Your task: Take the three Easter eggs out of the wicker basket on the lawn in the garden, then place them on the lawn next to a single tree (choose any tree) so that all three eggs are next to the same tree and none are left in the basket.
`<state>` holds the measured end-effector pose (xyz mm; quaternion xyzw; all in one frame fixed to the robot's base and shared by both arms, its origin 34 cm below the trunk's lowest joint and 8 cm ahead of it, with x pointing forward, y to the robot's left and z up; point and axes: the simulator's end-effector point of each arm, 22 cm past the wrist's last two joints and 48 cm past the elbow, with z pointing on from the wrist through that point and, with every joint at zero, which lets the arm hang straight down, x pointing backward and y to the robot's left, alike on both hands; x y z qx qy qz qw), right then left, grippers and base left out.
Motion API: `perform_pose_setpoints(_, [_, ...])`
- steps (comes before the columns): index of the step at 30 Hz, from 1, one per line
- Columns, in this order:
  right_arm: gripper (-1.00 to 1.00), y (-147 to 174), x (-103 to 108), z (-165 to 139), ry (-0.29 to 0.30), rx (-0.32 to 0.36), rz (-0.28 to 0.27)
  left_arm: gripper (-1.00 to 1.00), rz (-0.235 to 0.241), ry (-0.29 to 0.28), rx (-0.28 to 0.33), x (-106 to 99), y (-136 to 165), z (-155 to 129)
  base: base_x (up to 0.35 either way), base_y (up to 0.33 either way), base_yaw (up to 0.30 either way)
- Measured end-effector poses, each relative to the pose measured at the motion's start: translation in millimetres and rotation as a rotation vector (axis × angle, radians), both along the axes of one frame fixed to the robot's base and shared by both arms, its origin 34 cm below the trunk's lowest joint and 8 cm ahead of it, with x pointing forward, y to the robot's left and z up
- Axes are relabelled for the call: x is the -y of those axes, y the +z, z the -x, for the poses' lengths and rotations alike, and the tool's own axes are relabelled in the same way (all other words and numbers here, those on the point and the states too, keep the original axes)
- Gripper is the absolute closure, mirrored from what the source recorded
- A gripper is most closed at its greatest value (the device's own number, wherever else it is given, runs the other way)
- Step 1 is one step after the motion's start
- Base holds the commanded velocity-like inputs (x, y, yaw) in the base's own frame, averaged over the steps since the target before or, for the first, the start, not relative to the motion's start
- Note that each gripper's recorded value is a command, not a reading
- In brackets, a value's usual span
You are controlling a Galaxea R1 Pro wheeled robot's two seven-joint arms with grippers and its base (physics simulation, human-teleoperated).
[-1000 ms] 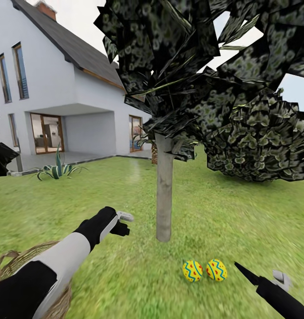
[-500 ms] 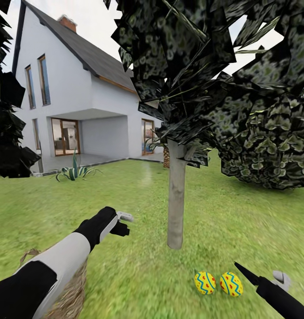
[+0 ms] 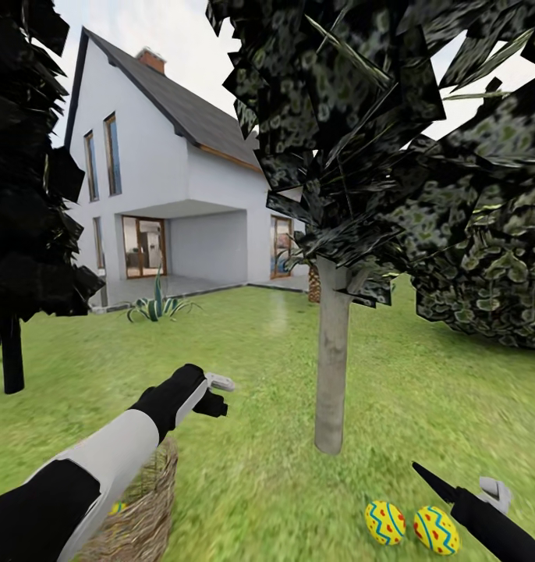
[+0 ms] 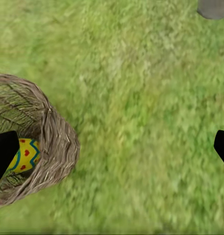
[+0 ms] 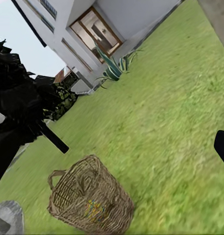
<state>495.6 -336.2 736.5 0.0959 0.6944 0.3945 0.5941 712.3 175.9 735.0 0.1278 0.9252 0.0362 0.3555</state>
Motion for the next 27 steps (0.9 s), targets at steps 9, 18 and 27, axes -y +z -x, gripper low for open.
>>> perform_pose_setpoints(9, [-1.0, 22.6, -13.8, -4.1, 0.034, 0.009, 0.007, -1.0, 0.0, 0.001, 0.011, -0.3, 26.1, -2.6, 0.0, 0.0, 0.2])
perform_pose_setpoints(18, [-1.0, 45.8, -16.6, -6.7, 0.041, 0.02, 0.009, -1.0, -0.001, 0.0, 0.023, -0.1, 52.0, -4.8, 0.0, 0.0, 0.2])
perform_pose_setpoints(27, [-1.0, 66.8, -14.0, -10.7, 0.027, 0.025, 0.01, -1.0, -0.001, 0.0, 0.03, 0.0, 75.2, -7.3, 0.0, 0.0, 0.112])
